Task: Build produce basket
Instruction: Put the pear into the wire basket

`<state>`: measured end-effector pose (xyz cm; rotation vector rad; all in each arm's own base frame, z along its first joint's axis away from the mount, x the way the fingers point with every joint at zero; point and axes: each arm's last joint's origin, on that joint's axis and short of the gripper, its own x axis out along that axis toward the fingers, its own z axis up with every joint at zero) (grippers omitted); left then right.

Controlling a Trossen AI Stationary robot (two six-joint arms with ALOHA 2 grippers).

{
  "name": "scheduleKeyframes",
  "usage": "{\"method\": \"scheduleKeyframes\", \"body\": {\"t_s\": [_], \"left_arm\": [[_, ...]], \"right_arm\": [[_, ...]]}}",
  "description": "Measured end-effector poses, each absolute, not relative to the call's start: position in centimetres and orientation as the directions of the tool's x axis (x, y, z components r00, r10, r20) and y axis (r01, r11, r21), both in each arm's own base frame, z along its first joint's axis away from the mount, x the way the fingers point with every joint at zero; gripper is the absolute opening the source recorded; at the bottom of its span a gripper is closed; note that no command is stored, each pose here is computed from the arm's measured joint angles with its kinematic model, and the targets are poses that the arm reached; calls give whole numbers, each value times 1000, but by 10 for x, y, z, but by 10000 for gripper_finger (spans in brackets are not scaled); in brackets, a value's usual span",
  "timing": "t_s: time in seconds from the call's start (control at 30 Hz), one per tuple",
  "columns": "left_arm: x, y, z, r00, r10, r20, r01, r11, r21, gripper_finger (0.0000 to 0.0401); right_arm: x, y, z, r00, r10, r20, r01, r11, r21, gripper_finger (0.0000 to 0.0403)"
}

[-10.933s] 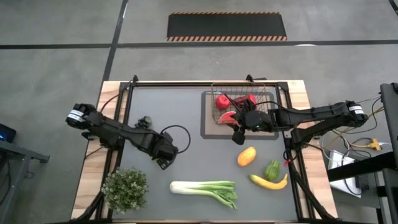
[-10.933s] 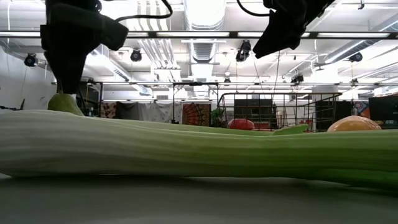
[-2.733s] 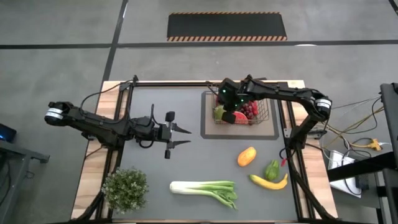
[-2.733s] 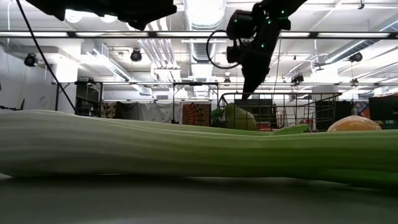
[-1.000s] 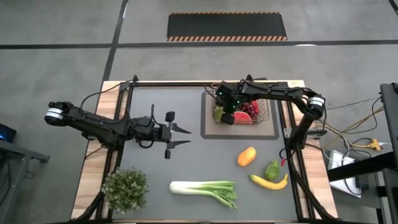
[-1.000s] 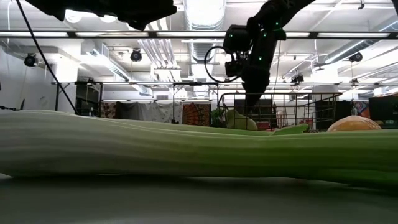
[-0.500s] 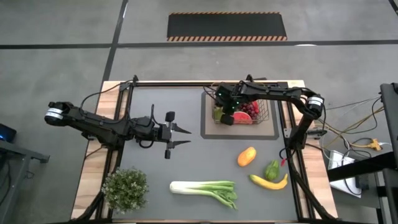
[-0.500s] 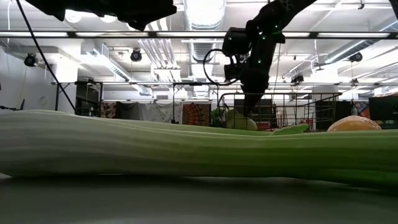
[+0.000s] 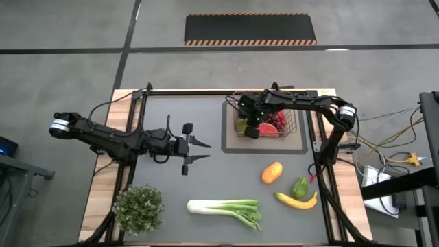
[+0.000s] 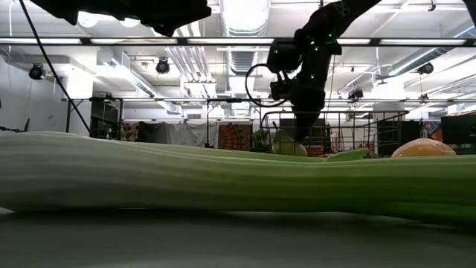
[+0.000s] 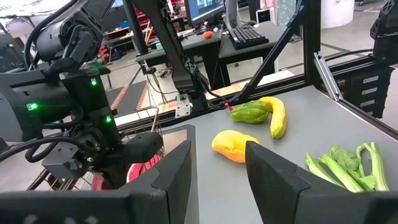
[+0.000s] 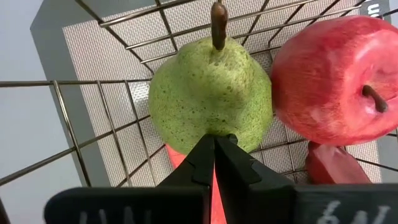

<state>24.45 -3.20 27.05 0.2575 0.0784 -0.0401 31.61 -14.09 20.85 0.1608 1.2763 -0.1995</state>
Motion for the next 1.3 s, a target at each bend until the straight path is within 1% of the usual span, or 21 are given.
{"method": "scheduleKeyframes", "body": {"t_s": [0.17,0.3,0.4,0.5,0.57,0.67,0.87,1.1,1.3], "left_arm": [[245,-32,271,996,-29,-83,49,966,252,132],[245,-32,271,996,-29,-83,50,966,255,132],[245,-32,271,996,-29,-82,50,962,267,132],[245,-32,271,996,-29,-82,51,960,274,132],[245,-32,271,996,-29,-82,51,961,273,132],[245,-32,271,996,-29,-82,51,961,273,132],[245,-32,271,996,-22,-82,45,958,282,132],[245,-31,271,997,-6,-82,28,960,278,132],[245,-31,271,997,-6,-82,28,960,277,132]], "right_arm": [[313,-140,214,249,-55,-967,242,970,7,9],[313,-142,218,269,-66,-961,249,969,3,9],[317,-146,212,281,-64,-958,249,969,8,9],[318,-147,206,267,-38,-963,232,972,26,9],[316,-146,205,235,-24,-972,226,974,31,9],[312,-144,211,226,-23,-974,232,972,31,9],[311,-144,231,280,-53,-959,232,973,14,9],[319,-148,230,367,-86,-926,225,974,-1,9],[318,-148,228,346,-78,-935,225,974,2,9]]}}
